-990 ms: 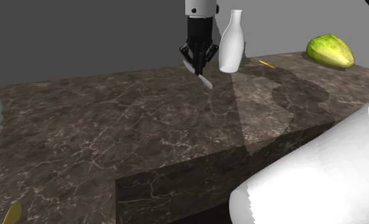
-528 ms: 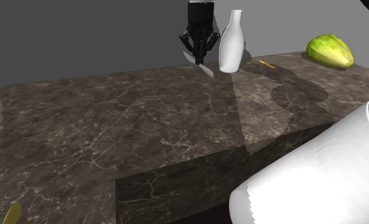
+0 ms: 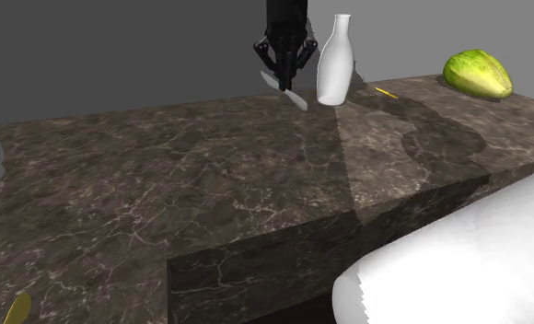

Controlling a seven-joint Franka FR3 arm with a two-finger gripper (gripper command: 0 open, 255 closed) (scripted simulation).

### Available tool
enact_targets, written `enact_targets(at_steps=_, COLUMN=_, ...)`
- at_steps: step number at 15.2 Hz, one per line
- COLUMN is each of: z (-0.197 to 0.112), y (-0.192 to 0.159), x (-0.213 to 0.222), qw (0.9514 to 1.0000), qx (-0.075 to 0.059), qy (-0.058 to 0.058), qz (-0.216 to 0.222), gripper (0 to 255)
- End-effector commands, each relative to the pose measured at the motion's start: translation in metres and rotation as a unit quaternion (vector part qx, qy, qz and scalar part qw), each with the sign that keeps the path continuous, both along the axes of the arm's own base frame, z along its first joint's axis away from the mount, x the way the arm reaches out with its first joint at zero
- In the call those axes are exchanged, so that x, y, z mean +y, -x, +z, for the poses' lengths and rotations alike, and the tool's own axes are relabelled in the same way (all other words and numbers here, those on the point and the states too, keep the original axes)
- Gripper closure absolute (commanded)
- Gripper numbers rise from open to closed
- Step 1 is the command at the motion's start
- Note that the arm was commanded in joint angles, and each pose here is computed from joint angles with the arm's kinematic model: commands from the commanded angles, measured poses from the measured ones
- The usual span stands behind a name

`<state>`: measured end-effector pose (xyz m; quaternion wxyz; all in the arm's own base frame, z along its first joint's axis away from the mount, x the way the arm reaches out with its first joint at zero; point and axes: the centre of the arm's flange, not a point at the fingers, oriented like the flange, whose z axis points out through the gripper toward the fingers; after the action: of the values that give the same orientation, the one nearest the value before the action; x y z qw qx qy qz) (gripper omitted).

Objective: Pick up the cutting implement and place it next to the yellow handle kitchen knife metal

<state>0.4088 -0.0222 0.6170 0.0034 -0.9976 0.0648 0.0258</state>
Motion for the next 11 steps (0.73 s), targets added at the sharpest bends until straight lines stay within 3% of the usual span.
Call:
enact_targets(at_steps=1, z=0.0, y=0.021, x=0.013, qw=1.0, qx=0.0, qy=0.0, qz=0.0, gripper=255)
enact_targets(at_steps=11, z=0.0, y=0.127, x=0.093, qw=1.0, qx=0.0, qy=0.0, qz=0.0, gripper=255)
